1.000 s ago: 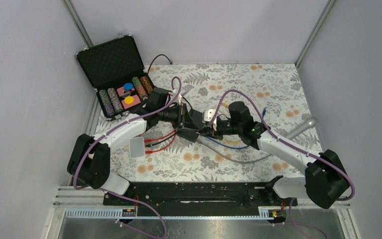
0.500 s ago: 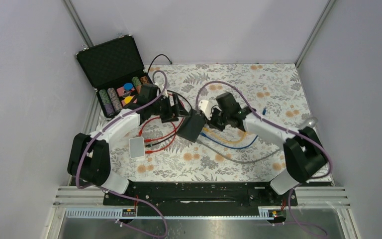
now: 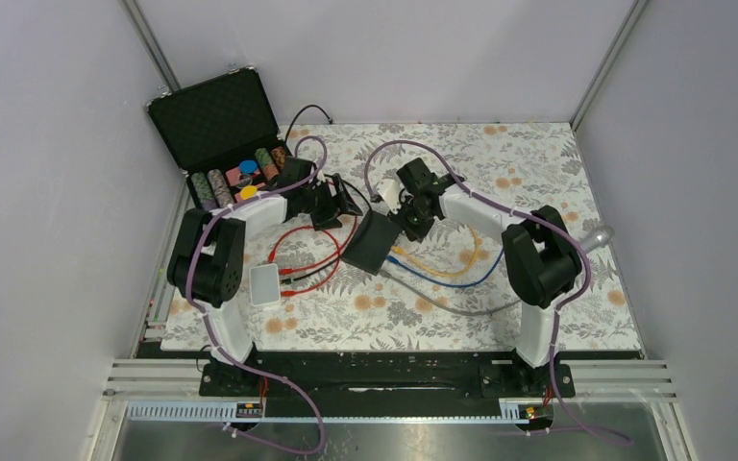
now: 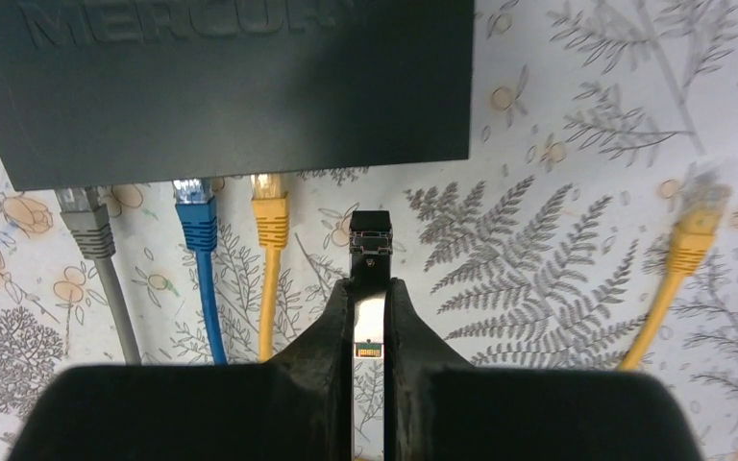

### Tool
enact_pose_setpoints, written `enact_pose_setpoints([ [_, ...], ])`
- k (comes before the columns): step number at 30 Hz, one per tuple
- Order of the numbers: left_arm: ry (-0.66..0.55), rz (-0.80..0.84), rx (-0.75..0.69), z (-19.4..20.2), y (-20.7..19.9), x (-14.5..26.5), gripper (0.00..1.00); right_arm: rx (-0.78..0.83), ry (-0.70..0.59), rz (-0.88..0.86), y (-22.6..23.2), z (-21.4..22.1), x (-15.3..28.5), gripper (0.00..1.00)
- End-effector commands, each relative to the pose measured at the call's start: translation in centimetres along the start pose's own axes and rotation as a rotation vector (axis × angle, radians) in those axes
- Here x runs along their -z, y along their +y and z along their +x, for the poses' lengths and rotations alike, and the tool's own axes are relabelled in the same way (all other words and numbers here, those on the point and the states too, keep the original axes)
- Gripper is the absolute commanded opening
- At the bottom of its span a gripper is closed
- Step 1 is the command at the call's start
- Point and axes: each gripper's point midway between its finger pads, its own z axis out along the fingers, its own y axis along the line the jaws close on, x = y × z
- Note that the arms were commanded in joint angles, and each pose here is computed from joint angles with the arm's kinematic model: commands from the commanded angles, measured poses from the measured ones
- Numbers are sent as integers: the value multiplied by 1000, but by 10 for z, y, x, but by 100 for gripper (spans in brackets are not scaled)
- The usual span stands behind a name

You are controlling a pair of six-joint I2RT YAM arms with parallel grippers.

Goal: Insert the plug into the switch port

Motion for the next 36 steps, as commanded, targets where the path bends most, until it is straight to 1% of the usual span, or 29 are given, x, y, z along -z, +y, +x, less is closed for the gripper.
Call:
enact_pose_setpoints([
  [1, -36, 54, -23, -24, -15, -9, 72, -40, 60, -33, 7, 9, 3, 0],
  [8, 1, 68, -2, -20, -6, -26, 67, -48, 69, -68, 12, 9, -2, 0],
  [11, 17, 76, 0, -18, -6, -29, 67, -61, 93, -88, 13, 7, -6, 0],
  [12, 17, 75, 2, -18, -5, -29, 66, -62, 119, -92, 15, 10, -9, 0],
  [15, 22, 74, 8, -16, -3, -32, 66, -75, 155, -78, 13, 12, -13, 0],
  [19, 35, 88, 27, -13, -3, -34, 65, -103, 149, -64, 11, 7, -13, 0],
  [27, 54, 118, 55, -11, -6, -40, 64, -127, 123, -86, 16, -6, -12, 0],
  [31, 77, 137, 51, -11, -8, -44, 63, -147, 150, -93, 17, -8, -17, 0],
  [36, 96, 115, 43, -10, -2, -49, 62, -193, 174, -96, 19, -6, -24, 0],
])
